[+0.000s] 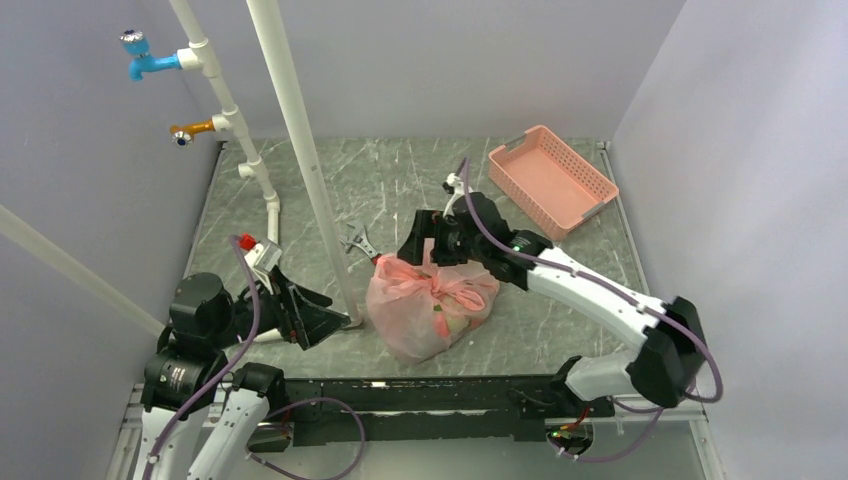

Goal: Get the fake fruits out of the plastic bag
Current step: Move the plastic bag to the center of the board, then untie the plastic bag at the center of the board.

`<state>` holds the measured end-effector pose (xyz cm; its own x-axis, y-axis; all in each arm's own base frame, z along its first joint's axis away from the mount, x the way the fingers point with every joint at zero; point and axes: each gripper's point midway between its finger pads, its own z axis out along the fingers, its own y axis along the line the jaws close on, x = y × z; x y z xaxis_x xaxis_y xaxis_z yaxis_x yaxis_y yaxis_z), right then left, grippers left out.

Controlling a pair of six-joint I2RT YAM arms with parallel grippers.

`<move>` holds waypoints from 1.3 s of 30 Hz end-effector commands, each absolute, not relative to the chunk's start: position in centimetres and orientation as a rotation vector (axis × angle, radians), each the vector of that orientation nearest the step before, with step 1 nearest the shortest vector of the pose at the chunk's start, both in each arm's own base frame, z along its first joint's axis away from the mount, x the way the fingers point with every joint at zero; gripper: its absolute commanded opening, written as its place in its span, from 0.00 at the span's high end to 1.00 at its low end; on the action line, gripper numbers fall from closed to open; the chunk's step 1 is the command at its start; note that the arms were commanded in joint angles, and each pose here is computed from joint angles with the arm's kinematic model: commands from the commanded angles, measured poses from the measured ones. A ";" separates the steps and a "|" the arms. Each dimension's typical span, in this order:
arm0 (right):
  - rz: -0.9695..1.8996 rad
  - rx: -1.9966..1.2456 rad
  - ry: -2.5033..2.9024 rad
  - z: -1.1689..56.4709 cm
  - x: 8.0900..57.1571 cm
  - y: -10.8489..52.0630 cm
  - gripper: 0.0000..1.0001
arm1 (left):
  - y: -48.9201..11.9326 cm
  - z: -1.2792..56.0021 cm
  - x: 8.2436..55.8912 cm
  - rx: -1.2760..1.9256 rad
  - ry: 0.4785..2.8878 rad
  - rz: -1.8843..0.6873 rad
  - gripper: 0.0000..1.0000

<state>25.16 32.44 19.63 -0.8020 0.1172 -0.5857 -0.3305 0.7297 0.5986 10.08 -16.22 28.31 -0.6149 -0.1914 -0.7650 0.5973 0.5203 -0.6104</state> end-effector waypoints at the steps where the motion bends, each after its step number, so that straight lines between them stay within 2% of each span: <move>1: 0.818 -0.236 2.191 22.4 24.9 28.6 0.10 | -17.4 29.4 8.9 0.472 1.861 -1.290 0.07; 9: 0.662 -0.311 2.173 20.7 23.4 24.5 0.10 | -15.9 26.1 11.6 0.366 1.942 -1.052 0.22; 13: 0.693 -0.297 2.173 20.4 22.9 24.5 0.10 | -14.7 26.3 13.1 0.320 1.865 -0.925 0.24; 20: 0.696 -0.297 2.199 19.3 23.3 25.2 0.11 | -14.9 27.6 15.2 0.429 1.770 -0.777 0.25; 24: 0.673 -0.286 2.212 19.0 23.9 25.1 0.11 | -16.3 26.5 15.6 0.531 1.759 -0.721 0.25; 33: 0.663 -0.298 2.233 19.0 23.6 24.8 0.11 | -22.3 26.4 12.1 0.711 1.697 -0.815 0.29; 39: 0.664 -0.331 2.225 19.6 22.0 23.3 0.11 | -27.1 24.4 10.0 0.837 1.746 -0.757 0.29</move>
<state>22.65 24.27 17.13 -0.7098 -0.0296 -0.7038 -0.3942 0.8447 0.3620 9.47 -24.68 23.60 -0.2738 0.1971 -0.9414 0.8494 0.5088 -0.1405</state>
